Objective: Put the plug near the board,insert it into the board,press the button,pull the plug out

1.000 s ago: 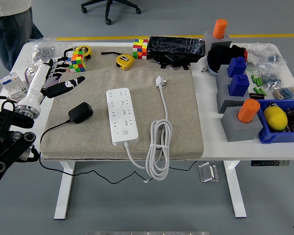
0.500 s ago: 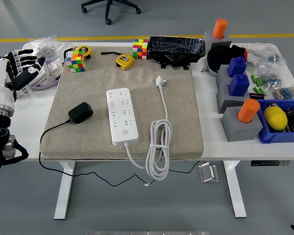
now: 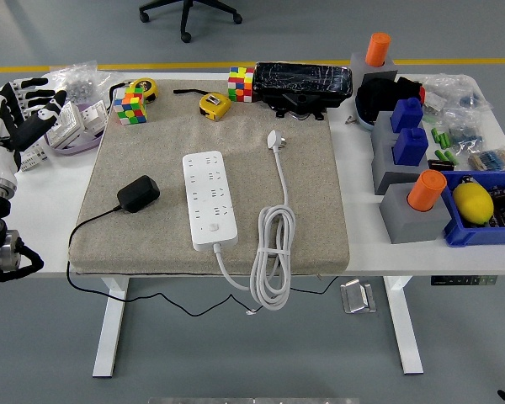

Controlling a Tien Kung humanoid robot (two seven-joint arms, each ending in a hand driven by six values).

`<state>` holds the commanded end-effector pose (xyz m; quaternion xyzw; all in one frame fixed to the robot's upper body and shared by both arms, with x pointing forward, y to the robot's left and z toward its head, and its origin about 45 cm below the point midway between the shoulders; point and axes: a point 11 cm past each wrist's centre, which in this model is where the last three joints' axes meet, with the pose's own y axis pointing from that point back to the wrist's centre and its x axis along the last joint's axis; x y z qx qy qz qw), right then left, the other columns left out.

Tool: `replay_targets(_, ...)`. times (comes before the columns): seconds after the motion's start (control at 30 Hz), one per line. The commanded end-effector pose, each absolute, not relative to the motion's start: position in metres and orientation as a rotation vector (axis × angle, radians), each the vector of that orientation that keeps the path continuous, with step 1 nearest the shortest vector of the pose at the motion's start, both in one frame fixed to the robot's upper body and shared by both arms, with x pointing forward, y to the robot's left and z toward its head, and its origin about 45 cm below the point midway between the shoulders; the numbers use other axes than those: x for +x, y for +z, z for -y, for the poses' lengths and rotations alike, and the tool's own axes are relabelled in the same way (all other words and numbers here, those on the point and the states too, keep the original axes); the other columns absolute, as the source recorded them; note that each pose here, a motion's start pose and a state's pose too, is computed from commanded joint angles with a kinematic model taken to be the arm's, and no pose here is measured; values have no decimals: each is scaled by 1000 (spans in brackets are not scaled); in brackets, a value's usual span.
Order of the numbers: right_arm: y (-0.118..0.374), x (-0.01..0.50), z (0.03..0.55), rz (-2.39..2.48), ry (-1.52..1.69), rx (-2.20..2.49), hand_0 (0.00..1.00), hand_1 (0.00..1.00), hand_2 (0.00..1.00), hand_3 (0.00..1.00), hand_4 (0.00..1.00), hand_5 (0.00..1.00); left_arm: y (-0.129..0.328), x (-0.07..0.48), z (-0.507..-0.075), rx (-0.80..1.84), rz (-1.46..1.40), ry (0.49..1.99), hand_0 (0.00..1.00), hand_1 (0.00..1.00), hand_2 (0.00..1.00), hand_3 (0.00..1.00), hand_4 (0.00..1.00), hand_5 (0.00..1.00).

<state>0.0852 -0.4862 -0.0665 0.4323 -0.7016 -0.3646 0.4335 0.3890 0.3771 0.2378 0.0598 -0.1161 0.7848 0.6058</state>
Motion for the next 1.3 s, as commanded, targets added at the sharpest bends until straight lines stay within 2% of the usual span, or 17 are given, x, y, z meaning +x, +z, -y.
replay_targets(0.27,-66,88,485,1745,-904,1083,587,664,634,563,973,576,238,388,-375,152,268,1798,534,611,581,620,817,325)
replay_targets(0.3,-67,87,485,1744,-905,1083,586,665,633,563,972,580,238,388,-375,156,266,1797,413,605,581,621,816,328)
replay_targets(1.3,-73,73,479,1666,-903,1088,586,665,636,564,973,584,213,374,-385,248,220,1787,432,589,584,626,817,354)
